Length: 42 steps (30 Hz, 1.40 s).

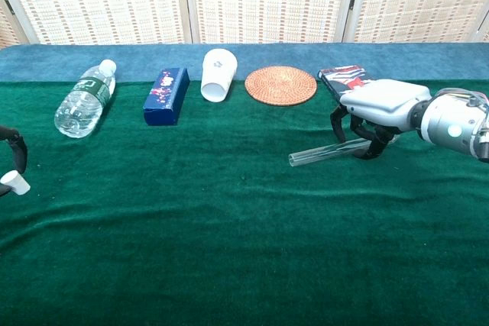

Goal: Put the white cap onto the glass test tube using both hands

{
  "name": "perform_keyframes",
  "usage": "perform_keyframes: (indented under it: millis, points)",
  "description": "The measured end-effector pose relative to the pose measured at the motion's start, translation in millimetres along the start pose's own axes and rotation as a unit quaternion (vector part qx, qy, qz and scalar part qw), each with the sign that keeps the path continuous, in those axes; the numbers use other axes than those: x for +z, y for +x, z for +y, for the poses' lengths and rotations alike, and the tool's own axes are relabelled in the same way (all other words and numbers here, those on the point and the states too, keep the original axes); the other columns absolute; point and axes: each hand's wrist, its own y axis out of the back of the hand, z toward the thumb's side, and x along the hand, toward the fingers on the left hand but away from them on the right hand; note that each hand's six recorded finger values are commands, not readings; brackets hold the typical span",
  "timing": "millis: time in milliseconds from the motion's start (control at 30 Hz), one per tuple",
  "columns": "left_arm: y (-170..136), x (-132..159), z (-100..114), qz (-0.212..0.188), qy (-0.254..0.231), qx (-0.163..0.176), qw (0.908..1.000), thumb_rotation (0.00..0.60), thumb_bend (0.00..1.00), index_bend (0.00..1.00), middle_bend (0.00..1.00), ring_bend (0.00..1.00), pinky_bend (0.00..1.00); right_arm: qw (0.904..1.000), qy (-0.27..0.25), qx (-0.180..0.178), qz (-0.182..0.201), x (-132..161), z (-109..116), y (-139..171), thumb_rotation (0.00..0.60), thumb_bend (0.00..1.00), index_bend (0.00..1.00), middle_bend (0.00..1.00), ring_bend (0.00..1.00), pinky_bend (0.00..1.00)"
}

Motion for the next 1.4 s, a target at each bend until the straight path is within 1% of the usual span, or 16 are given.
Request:
perform_keyframes:
  millis: [400,467,567,700,767,933,1067,1167,1267,1300,1367,1400]
  points:
    - [-1,-3,0,0.004,-0.002,0.002,1.0,0.6,0.46,0.58,1.0,0.92,0.85,0.9999,0.012,0.006,-0.006,1,-3,-5,0.6,0.38,0.57,0.86,1.0,1.0]
    - [-1,-3,0,0.004,-0.002,0.003,1.0,0.6,0.46,0.58,1.0,0.92,0.85,0.9999,0.011,0.006,-0.006,2,-3,-5,0.6,0.39,0.59,0.87,1.0,1.0]
    - [-2,-4,2,0.005,-0.004,0.005,1.0,0.6,0.46,0.58,1.0,0.92,0.85,1.0,0.003,0.002,-0.006,3,-1,-4,0.6,0.44,0.65,0.88,1.0,1.0]
    - [-1,-5,6,0.004,-0.014,0.012,0.9998,0.6,0.46,0.58,1.0,0.92,0.85,0.9998,-0.015,-0.01,-0.005,3,6,0,0.6,0.51,0.74,0.9,1.0,1.0]
    - [1,-7,11,0.004,-0.022,0.02,0.9996,0.6,0.46,0.58,1.0,0.92,0.85,0.9994,-0.028,-0.017,-0.004,3,10,3,0.6,0.53,0.77,0.92,1.0,1.0]
    - [7,-9,27,0.001,-0.052,0.036,0.998,0.6,0.47,0.58,1.0,0.92,0.85,0.9952,-0.086,-0.046,0.006,5,24,18,0.6,0.56,0.82,0.94,1.0,1.0]
    - [12,-5,40,-0.011,-0.086,0.047,0.9951,0.6,0.47,0.58,1.0,0.92,0.85,0.9869,-0.144,-0.071,0.018,8,34,33,0.6,0.58,0.85,0.96,1.0,1.0]
    - [18,5,54,-0.032,-0.111,0.063,0.9913,0.6,0.47,0.58,1.0,0.92,0.85,0.9773,-0.191,-0.087,0.03,13,41,45,0.6,0.6,0.86,0.97,1.0,1.0]
    - [22,19,64,-0.058,-0.119,0.083,0.9876,0.6,0.47,0.58,1.0,0.92,0.85,0.9647,-0.237,-0.107,0.042,19,47,56,0.6,0.62,0.88,0.98,1.0,1.0]
    - [23,24,67,-0.067,-0.121,0.09,0.9863,0.6,0.47,0.58,1.0,0.92,0.85,0.9592,-0.255,-0.113,0.045,22,49,59,0.6,0.62,0.89,0.99,1.0,1.0]
    - [26,35,71,-0.085,-0.125,0.105,0.983,0.6,0.47,0.58,1.0,0.92,0.85,0.9509,-0.283,-0.116,0.051,28,50,62,0.6,0.63,0.9,0.99,1.0,1.0]
    - [27,39,73,-0.092,-0.124,0.112,0.9817,0.6,0.47,0.58,1.0,0.92,0.85,0.9452,-0.301,-0.115,0.054,33,50,63,0.6,0.63,0.9,0.99,1.0,1.0]
